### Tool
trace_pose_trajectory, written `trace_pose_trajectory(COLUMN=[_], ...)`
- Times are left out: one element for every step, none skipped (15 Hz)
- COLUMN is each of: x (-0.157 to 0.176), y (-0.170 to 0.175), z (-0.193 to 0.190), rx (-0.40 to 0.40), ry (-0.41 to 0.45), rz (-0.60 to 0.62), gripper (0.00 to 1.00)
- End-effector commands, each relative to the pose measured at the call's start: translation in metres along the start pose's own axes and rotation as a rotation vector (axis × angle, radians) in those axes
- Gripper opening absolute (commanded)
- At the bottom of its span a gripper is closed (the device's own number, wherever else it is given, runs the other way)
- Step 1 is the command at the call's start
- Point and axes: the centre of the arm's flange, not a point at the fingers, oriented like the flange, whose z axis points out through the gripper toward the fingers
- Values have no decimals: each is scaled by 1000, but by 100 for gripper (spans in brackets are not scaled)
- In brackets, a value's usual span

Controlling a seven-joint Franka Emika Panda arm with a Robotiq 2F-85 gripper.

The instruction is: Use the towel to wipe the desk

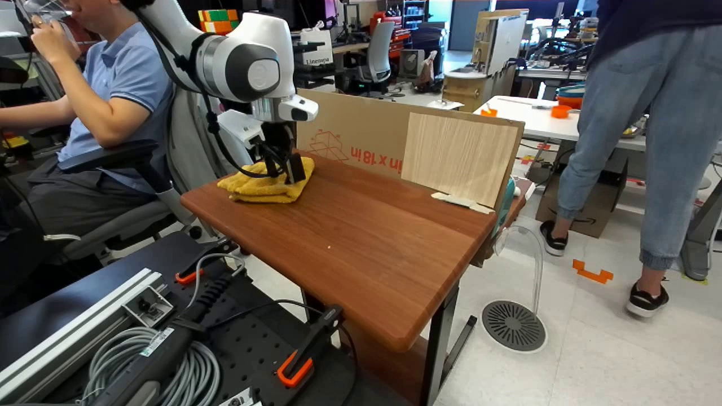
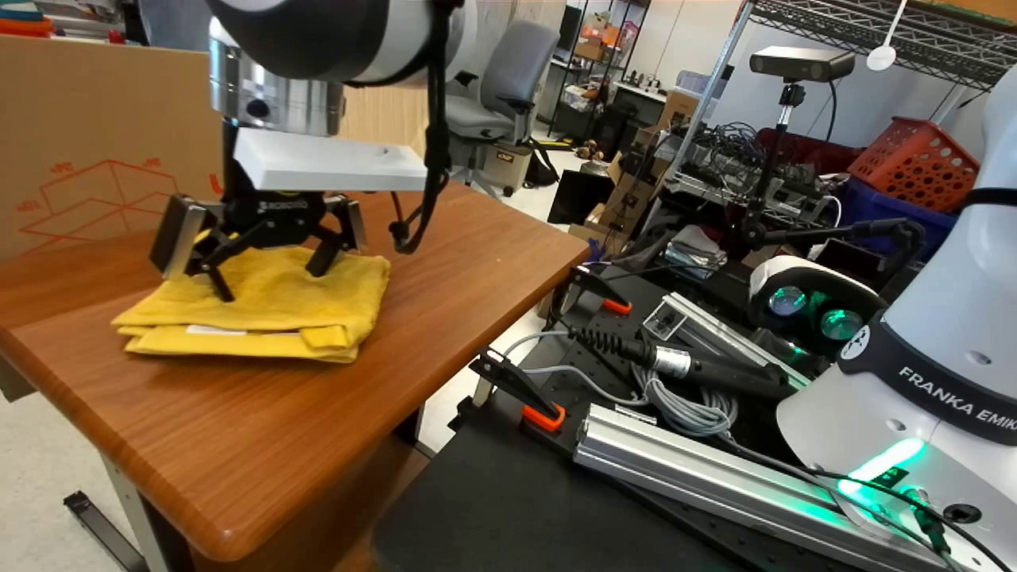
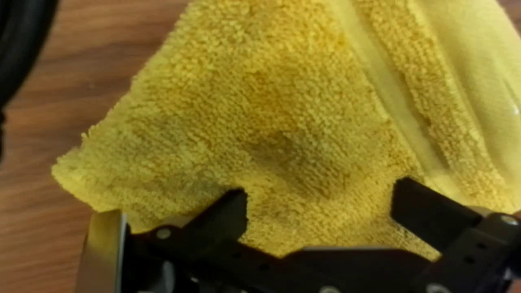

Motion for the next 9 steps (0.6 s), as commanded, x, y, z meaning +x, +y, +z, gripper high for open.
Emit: trace_pose_trajectory(x=[24, 34, 41, 51, 62, 73, 83, 90, 95], y=[-44, -49, -51, -50, -45, -36, -21, -10, 7], z=[7, 7, 6, 5, 4, 3, 0, -2, -3], rx=[20, 27, 33, 36, 38, 39, 45, 48, 48], ry=[77, 96, 109, 117, 127, 134, 135, 138, 136], rz=[10, 31, 48, 78, 111, 150, 199, 238, 281], gripper=[100, 100, 100, 100, 100, 100, 100, 100, 100])
